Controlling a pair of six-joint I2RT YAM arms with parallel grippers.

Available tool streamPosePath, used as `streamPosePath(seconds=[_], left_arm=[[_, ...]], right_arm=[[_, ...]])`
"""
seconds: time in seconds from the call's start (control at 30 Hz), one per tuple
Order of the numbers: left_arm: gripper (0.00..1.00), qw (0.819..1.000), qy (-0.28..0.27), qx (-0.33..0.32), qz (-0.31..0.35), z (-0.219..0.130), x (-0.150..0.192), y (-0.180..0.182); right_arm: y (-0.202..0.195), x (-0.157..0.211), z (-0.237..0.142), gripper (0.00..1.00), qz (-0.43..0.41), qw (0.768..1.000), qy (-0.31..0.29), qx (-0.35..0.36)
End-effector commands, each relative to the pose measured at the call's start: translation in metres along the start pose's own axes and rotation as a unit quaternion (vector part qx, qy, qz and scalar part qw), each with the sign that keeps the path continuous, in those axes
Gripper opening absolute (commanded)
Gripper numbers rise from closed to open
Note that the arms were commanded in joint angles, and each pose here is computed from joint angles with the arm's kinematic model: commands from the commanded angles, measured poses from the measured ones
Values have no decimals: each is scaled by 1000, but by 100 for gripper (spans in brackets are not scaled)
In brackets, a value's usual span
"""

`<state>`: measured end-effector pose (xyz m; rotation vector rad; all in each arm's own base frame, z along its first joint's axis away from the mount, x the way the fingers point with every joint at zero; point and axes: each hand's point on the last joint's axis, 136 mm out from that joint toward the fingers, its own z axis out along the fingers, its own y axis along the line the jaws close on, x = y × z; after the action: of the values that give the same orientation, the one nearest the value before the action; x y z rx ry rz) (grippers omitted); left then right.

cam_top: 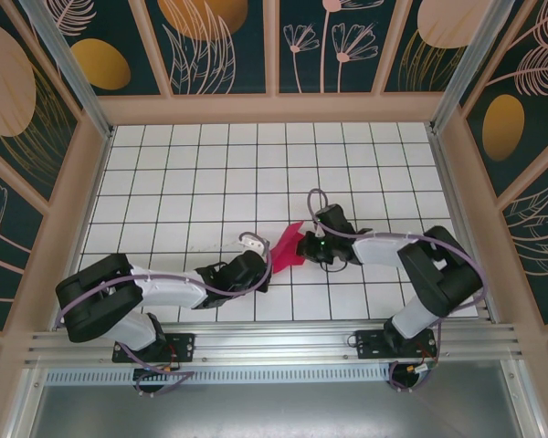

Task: Fold a paper plane with a square sheet of paper (pick it up from the middle)
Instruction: Fourth fold the wing at the center of the table.

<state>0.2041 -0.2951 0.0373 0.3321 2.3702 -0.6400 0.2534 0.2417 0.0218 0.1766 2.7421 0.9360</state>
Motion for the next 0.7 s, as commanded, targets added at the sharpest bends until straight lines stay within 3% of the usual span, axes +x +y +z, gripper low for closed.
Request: streamPosePath(seconds=[0.0, 0.17, 0.3, 0.4, 0.67], left_arm=[[0, 999, 14, 37, 35, 6, -2, -18], [0, 997, 34, 45, 44, 11, 5, -22], [0, 998, 41, 44, 36, 14, 6, -22], [0, 998, 39, 50, 7, 14, 8, -19], [0, 993, 22, 90, -75, 6, 5, -13]], right_arm=[[-7, -16, -22, 17, 3, 999, -44, 19], [-5, -33, -55, 22, -9, 997, -74, 13], [27, -22, -67, 25, -27, 995, -63, -77], [46, -9, -67, 29, -42, 991, -40, -123], [68, 11, -43, 29, -81, 987, 13, -136]])
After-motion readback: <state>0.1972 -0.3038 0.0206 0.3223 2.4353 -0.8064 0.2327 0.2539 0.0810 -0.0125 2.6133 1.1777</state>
